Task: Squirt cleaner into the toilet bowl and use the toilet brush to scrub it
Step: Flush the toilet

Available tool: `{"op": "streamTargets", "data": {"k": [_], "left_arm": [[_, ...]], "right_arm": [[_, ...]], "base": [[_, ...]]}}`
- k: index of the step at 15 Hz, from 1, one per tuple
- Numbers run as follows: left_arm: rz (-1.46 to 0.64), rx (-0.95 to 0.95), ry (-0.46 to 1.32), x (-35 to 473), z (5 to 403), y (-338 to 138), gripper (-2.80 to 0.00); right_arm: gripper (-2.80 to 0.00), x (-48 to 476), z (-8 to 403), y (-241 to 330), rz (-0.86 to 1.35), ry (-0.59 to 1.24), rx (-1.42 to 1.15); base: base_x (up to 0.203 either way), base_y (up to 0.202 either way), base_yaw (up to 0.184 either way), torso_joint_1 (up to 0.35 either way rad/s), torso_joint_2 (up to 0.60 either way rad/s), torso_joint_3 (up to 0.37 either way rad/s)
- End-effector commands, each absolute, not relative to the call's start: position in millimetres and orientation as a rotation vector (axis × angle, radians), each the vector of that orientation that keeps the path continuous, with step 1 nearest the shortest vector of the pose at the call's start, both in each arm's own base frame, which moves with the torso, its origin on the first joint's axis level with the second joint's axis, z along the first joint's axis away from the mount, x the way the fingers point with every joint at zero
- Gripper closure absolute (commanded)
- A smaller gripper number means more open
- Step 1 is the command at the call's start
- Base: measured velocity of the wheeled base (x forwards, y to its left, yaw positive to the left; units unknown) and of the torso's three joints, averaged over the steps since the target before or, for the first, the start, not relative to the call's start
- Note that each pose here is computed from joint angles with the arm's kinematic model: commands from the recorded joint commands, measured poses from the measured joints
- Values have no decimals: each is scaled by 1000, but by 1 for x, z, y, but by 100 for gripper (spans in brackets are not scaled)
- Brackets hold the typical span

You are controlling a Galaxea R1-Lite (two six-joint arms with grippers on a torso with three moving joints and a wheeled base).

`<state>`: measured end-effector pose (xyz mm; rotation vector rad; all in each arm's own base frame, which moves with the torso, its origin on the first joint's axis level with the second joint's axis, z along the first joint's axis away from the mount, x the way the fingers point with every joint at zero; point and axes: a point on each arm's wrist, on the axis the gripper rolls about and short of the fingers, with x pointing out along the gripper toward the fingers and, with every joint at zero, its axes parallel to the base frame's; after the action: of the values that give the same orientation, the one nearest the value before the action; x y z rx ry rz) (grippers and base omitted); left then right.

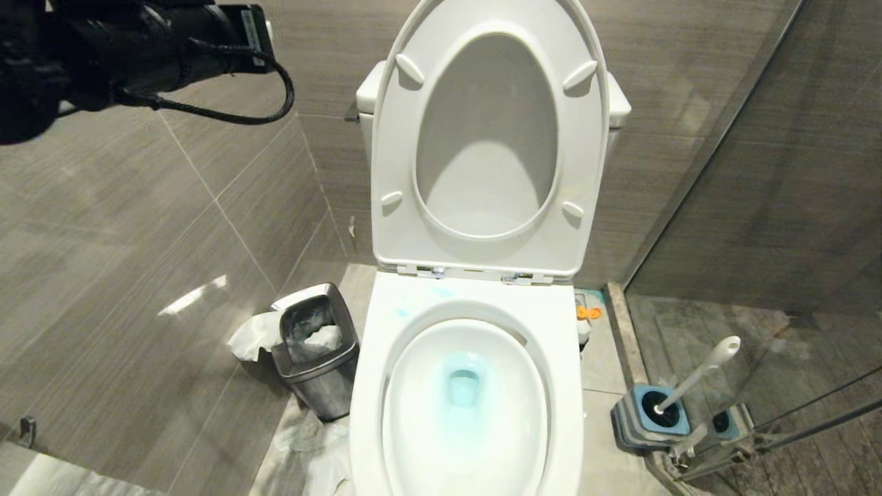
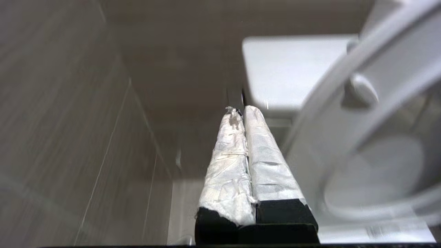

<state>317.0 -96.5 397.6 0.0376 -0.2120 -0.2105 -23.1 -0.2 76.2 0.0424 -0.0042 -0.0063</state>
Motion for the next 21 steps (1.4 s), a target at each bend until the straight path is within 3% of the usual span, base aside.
{"op": "streamTargets", "data": {"k": [1,10,21], "left_arm": [[-179,5,-482,358,388,-112,0],[-139,2,-524,369,381,-123,0],[-151,-3,-584,375,386,-132,0]], "right_arm": [[0,-23,76,0,-6,-3,43],[0,-23,76,0,-6,-3,43],[0,-23,76,0,-6,-3,43]], "base": [[0,0,0,2,-7,-202],[0,0,0,2,3,-194],[0,0,0,1,2,-34]]}}
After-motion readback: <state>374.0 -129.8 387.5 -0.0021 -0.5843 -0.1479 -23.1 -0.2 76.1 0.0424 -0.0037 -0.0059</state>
